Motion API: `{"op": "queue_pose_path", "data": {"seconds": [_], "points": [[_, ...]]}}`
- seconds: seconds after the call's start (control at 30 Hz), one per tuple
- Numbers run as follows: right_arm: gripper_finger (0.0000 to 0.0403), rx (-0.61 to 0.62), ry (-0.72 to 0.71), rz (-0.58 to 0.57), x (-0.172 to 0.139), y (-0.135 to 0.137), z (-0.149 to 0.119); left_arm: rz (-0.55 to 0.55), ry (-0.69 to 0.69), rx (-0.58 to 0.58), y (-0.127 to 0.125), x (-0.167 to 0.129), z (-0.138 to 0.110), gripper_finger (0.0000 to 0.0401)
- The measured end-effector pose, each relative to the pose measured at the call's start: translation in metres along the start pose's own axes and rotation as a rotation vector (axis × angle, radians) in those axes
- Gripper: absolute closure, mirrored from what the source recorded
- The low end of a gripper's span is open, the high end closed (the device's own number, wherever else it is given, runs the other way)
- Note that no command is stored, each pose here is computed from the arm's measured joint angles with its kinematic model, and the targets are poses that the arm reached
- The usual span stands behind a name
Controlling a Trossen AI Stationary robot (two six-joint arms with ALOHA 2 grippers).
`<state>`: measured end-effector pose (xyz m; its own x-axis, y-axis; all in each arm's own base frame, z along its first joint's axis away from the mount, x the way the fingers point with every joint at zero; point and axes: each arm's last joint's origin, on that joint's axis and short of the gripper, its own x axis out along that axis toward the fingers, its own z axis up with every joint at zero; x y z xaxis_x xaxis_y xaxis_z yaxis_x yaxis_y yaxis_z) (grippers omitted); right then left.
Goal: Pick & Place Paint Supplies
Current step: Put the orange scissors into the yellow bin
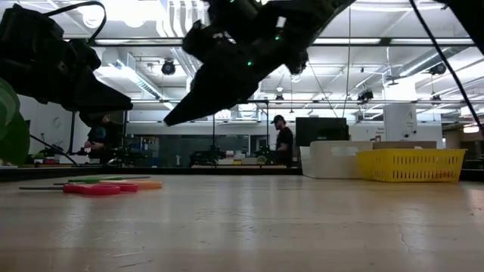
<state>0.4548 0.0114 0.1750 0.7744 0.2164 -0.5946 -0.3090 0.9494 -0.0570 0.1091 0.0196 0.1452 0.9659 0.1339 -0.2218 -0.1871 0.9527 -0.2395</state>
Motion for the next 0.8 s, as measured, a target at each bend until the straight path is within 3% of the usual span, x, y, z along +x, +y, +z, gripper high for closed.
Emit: {"op": "queue_pose_path", "data": {"seconds": [0.27, 0.5, 0.8], "points": [[0.0335, -0.053, -0.006, 0.046, 0.034, -0.002, 0.001, 0.000, 0.000, 0.000, 0.000, 0.000, 0.000, 0.0314], [0.0335, -0.116, 0.057, 0.065, 0.064, -0.002, -0.023, 0.000, 0.001, 0.000, 0.000, 0.000, 0.000, 0.0314], [0.0335, -0.100, 0.079, 0.067, 0.074, -0.003, -0.033, 0.000, 0.000, 0.000, 0.000, 0.000, 0.000, 0.0314]]}}
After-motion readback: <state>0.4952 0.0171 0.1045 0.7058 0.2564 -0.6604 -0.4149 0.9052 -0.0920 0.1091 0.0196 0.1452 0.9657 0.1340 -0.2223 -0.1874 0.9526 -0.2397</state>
